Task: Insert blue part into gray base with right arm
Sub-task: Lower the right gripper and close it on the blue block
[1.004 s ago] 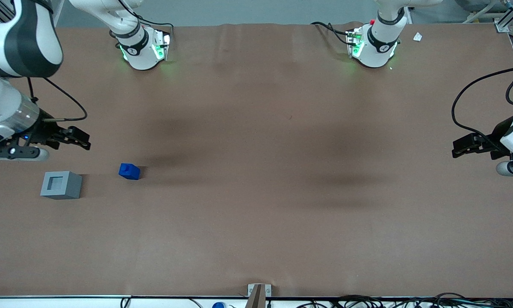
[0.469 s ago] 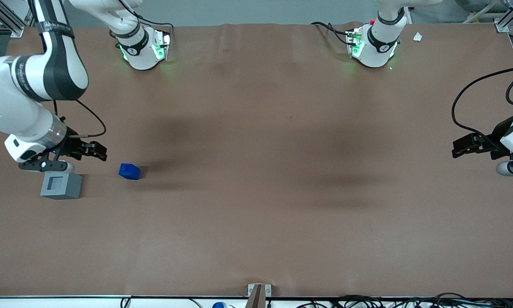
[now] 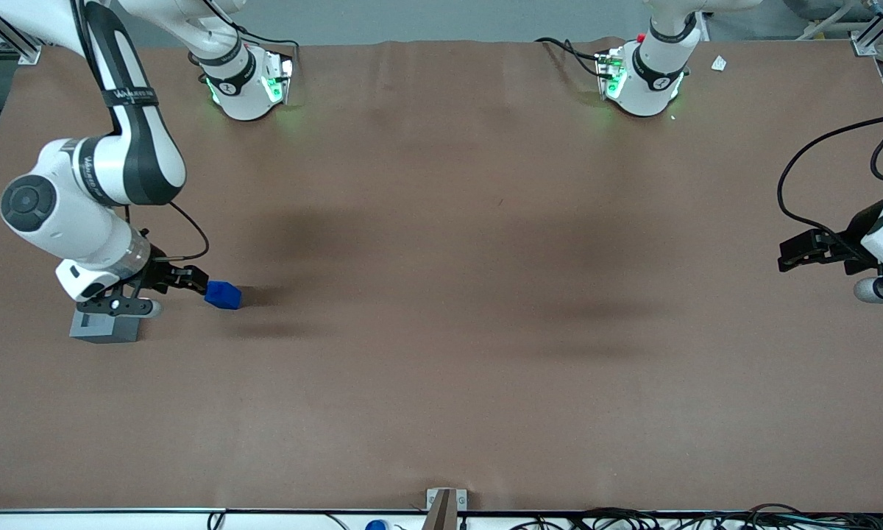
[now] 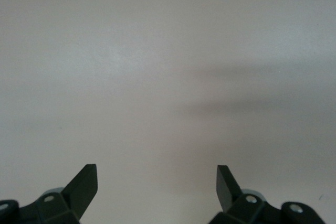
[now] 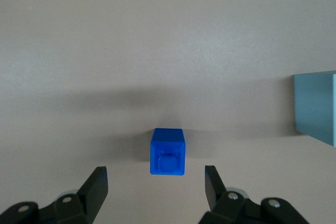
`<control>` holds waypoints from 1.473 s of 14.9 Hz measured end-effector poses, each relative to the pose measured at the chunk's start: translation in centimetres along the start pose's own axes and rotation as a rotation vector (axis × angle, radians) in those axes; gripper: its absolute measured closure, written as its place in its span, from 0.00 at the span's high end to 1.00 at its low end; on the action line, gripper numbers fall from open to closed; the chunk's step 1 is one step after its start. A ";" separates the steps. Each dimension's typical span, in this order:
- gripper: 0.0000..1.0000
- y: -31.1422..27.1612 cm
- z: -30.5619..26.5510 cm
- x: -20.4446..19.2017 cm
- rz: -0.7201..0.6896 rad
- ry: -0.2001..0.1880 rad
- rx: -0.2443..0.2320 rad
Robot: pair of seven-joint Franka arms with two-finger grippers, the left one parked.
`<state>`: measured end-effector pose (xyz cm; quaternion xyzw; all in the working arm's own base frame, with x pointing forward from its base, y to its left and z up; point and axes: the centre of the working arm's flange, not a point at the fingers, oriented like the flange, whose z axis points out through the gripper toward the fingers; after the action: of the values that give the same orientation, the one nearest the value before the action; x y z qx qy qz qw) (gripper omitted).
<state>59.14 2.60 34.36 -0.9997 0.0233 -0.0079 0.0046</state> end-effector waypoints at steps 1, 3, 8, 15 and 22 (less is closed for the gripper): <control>0.83 0.0 0.7 -0.1 0.001 0.001 0.000; 0.83 0.1 2.2 -0.5 0.002 0.006 -0.001; 0.80 0.4 6.1 -0.7 0.007 -0.009 -0.006; 0.73 0.5 9.8 -1.1 0.008 -0.035 -0.012; 0.64 0.5 11.4 -2.4 0.007 -0.030 -0.012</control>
<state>56.90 2.32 22.92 -0.9996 0.0267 0.0071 -0.0010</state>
